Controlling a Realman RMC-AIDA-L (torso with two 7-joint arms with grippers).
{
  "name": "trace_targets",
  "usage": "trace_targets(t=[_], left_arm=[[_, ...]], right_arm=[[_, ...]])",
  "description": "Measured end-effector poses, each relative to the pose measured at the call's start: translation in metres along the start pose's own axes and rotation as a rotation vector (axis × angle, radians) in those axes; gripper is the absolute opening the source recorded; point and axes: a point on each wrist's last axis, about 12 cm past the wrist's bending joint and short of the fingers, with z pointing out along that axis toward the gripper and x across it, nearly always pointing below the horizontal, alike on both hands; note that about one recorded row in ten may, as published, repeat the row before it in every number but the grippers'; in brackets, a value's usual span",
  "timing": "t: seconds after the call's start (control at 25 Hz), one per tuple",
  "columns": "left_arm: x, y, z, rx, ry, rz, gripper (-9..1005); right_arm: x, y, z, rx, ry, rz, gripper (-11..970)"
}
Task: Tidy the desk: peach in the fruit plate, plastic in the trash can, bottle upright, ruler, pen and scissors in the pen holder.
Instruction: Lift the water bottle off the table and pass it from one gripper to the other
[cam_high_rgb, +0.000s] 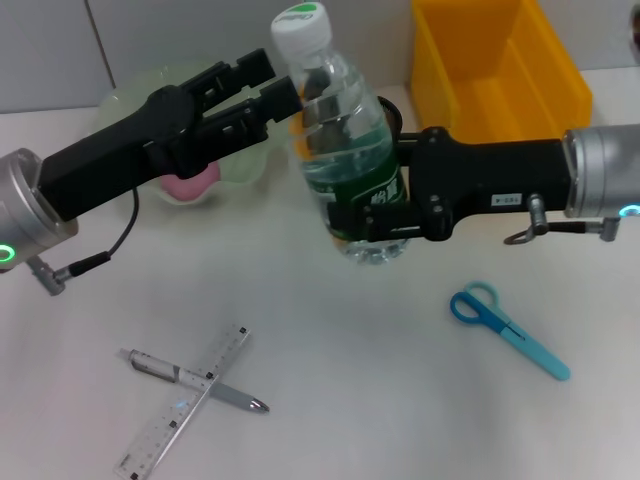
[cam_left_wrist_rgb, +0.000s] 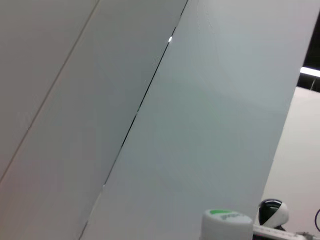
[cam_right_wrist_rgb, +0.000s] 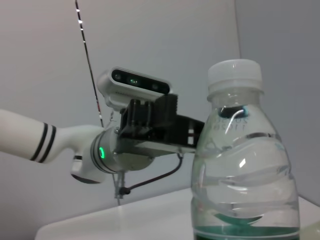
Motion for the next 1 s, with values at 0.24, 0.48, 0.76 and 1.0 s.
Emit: trace_targets(t=[0.24,0.48,0.76,1.0], left_arm=[[0.002,0.000,0.009,0.019,-0.025,0.033,864],[0.003,0.000,0.012,0.025,-0.019,0.053,863],[0.005,0.001,0.012,0.021,-0.006,0.065,864],[0.006,0.002,0.013,0.017,0.011,0.083,824]], right_arm=[[0.004,0.000,0.010,-0.020,0.008,0.018,693],[0.007,0.001,0.018,-0.037,0.033,0.028,693],[0.007,0.000,0.020,-0.037,0.035,0.028,694],[0.005,0.000,0.021,-0.040,0.034,0.023,694]])
